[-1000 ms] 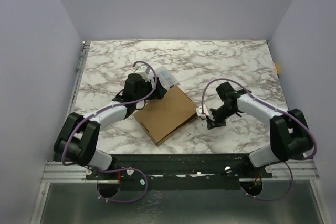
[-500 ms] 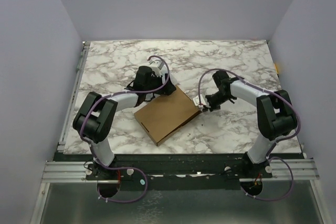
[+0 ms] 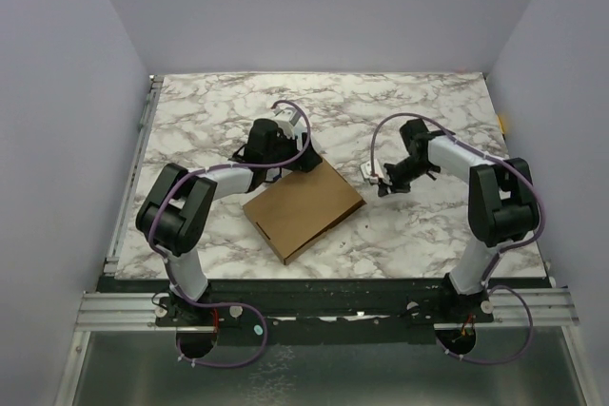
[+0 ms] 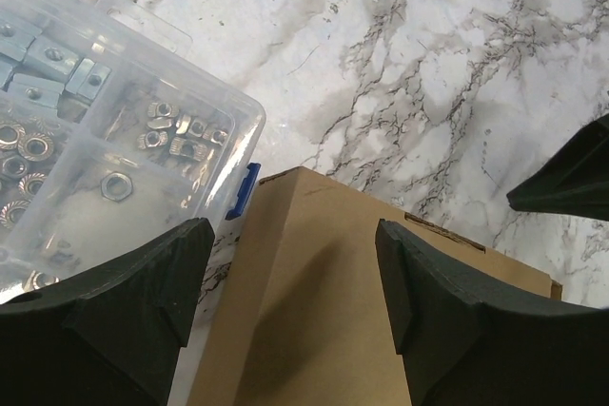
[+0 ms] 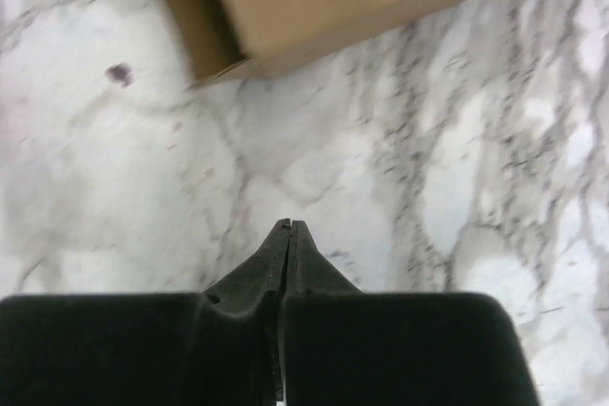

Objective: Fold the paper box
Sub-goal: Close the paper box at the center of the board.

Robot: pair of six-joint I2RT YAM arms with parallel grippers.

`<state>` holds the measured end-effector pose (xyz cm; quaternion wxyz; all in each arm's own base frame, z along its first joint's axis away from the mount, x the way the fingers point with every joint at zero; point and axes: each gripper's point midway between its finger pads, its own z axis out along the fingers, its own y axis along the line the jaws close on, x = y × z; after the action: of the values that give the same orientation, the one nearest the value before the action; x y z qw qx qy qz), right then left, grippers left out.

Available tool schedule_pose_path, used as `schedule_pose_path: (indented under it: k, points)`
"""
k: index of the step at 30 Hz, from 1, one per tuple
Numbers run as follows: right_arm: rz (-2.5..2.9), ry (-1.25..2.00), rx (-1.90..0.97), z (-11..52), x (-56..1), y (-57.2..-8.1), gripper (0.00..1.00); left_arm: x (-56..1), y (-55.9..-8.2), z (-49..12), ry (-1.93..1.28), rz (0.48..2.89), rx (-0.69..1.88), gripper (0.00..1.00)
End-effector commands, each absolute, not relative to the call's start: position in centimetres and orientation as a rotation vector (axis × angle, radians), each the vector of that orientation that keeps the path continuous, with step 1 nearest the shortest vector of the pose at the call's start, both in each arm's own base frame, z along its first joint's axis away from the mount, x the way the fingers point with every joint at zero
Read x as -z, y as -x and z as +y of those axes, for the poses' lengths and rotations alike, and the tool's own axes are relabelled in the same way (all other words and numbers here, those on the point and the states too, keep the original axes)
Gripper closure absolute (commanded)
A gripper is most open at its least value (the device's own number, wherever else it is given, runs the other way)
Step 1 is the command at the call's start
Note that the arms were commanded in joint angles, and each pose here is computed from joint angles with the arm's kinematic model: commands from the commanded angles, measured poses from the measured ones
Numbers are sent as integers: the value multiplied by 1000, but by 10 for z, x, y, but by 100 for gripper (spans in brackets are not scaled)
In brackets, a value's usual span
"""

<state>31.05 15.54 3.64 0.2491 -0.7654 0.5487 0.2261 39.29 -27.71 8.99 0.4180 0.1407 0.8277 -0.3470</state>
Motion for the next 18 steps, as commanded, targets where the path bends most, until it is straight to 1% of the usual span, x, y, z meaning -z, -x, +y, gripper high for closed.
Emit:
schedule_pose_path:
  k: [1,8,11,14,18]
  points:
    - [1412,2182,-743,139,-42,-258,99,-42,-370,-268,-350,2267,834,22]
    - [1329,2158,-859,176,-50,-243,100,-35,-364,-268,-350,2292,839,22]
    - [1334,2174,-822,189,-44,-249,100,-34,-362,-267,-350,2294,837,23]
    - [1371,2152,-752,198,-38,-269,100,-32,-359,-269,-361,2300,846,23]
    - [1413,2099,-595,203,-34,-311,100,-24,-351,-274,-395,2322,864,23]
